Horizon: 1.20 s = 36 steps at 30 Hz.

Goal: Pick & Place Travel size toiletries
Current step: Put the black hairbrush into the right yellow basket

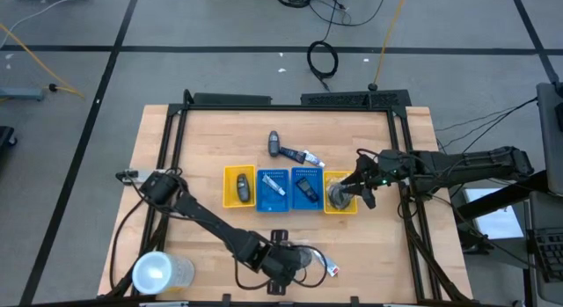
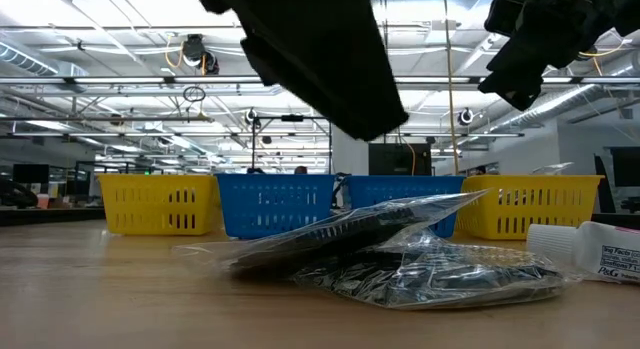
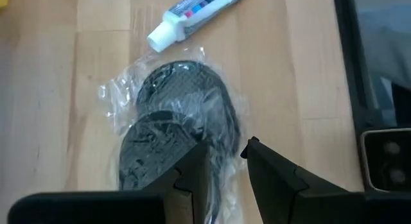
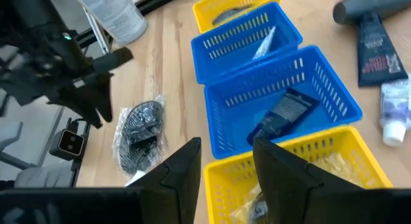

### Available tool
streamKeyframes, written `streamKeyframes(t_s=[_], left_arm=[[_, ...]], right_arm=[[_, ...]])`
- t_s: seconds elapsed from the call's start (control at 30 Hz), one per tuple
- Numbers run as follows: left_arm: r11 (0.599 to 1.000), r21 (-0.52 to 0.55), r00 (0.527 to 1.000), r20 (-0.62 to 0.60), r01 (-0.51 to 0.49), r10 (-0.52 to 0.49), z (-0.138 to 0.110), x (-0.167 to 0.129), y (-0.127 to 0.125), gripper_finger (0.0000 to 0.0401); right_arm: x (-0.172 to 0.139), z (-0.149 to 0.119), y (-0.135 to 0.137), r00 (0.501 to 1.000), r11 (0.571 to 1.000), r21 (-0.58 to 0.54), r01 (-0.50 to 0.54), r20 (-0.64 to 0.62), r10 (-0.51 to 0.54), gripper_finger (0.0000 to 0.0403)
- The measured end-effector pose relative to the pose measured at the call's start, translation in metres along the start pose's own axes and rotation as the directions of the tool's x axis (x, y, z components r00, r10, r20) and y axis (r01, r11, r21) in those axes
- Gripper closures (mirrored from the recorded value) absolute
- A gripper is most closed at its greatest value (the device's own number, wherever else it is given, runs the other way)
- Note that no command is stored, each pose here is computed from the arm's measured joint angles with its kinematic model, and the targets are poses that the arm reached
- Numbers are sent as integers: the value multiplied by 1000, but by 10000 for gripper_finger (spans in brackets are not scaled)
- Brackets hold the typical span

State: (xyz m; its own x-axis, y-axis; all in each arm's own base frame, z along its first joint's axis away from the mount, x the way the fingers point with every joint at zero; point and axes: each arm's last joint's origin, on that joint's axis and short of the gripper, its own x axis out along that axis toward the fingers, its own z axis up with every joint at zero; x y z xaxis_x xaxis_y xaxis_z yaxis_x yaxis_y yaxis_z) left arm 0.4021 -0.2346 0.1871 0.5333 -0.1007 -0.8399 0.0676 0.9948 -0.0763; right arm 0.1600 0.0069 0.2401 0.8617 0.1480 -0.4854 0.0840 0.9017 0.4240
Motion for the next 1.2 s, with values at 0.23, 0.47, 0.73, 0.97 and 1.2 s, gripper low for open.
streamKeyframes(t_s=[0.23, 0.47, 0.73, 0.97, 1.2], left_arm=[[999, -30, 998, -56, -44, 43, -10, 17, 2, 293], [994, -47, 994, -51, -98, 96, -12, 22, 4, 293], [995, -66, 996, -51, -80, 77, -12, 22, 1, 293], [990, -83, 992, -65, -114, 109, -16, 21, 0, 293], [979, -111, 978, -142, -170, 154, -26, 33, 5, 293]], right_arm=[[0, 2, 1, 1000, 1000, -9, -8, 17, 8, 272], [0, 2, 1, 1000, 1000, -18, -8, 17, 8, 273], [0, 2, 1, 1000, 1000, -18, -8, 17, 8, 273], [0, 2, 1, 1000, 1000, -18, -8, 17, 8, 273], [0, 2, 1, 1000, 1000, -18, -8, 18, 9, 273]])
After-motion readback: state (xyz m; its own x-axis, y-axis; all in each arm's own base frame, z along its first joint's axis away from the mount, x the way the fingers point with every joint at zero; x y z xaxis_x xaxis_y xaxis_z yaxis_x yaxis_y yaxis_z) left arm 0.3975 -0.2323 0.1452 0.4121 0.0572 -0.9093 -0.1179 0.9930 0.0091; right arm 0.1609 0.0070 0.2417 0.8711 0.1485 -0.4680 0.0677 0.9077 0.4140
